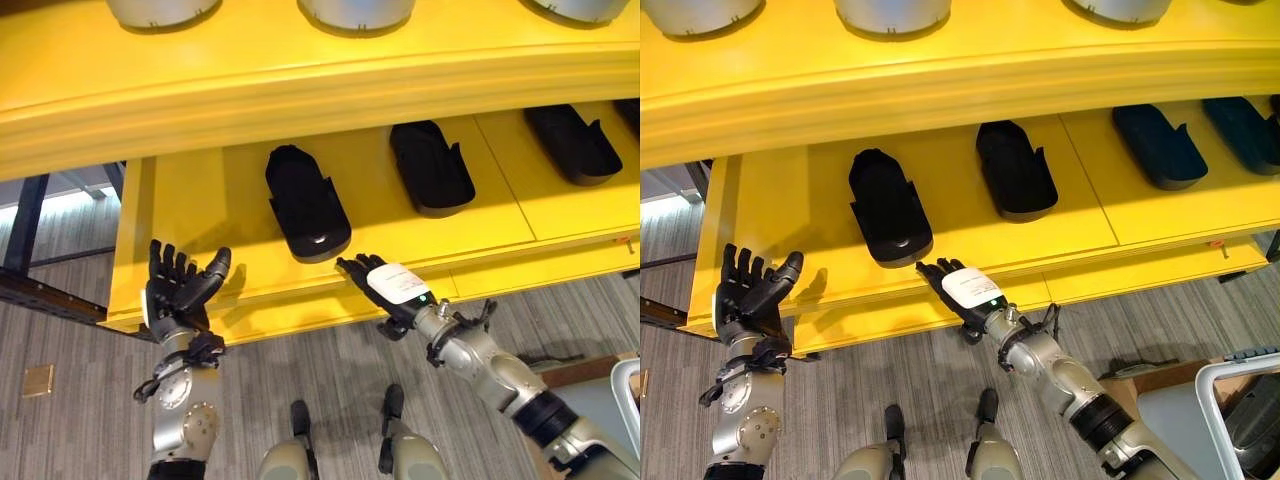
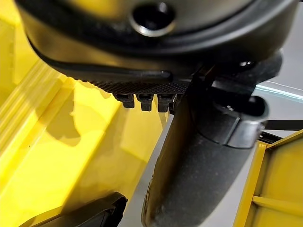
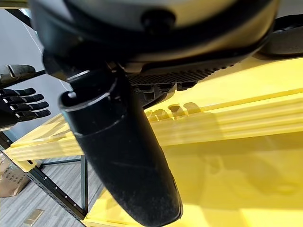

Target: Move parts from the plastic box to the shelf.

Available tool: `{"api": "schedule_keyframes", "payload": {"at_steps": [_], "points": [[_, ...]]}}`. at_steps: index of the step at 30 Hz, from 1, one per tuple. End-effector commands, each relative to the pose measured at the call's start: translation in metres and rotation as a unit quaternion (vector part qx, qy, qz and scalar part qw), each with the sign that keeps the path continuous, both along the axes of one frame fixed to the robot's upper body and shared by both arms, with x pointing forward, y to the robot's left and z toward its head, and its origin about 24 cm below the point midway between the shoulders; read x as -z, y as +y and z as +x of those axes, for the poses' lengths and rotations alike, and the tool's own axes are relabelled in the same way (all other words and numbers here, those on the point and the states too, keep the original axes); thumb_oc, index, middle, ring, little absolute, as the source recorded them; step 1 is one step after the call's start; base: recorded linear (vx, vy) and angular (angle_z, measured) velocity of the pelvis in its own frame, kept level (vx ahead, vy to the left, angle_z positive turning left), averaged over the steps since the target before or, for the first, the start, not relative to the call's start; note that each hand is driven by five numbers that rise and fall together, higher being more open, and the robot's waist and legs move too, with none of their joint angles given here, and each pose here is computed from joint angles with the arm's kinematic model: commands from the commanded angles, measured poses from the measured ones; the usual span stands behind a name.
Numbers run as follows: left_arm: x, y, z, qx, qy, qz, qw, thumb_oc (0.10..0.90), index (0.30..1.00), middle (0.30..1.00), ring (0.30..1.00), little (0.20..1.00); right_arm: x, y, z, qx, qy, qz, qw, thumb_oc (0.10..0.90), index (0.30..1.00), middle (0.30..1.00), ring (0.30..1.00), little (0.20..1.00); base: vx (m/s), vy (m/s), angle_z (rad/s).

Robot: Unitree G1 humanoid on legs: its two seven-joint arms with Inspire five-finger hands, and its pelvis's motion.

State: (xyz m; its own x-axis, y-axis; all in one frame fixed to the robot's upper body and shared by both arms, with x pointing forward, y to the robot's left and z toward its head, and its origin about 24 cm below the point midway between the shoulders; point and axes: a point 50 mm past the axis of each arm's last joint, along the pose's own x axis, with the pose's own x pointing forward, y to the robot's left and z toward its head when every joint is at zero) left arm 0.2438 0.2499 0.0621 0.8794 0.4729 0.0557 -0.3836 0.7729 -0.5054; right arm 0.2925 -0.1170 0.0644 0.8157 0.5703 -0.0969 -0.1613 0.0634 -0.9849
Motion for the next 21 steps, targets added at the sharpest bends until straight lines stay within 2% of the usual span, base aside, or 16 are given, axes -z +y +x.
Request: {"api": "schedule_keyframes", "payload": {"at_steps": [1,21], "points": [[-0.046,0.010,0.008,-0.006,-0.116,0.056,0.992,0.900,1.000,1.000,1.000,1.000,-0.030,0.035,0.006,-0.070,-0.065,0.027,0.995,0.900,1.000,1.000,1.000,1.000,0.00,0.000,0.00],[-0.046,0.013,0.005,-0.008,-0.118,0.056,0.991,0.900,1.000,1.000,1.000,1.000,-0.020,0.040,0.018,-0.081,-0.061,-0.055,0.993,0.900,1.000,1.000,1.000,1.000,0.00,0.001,0.02]]}}
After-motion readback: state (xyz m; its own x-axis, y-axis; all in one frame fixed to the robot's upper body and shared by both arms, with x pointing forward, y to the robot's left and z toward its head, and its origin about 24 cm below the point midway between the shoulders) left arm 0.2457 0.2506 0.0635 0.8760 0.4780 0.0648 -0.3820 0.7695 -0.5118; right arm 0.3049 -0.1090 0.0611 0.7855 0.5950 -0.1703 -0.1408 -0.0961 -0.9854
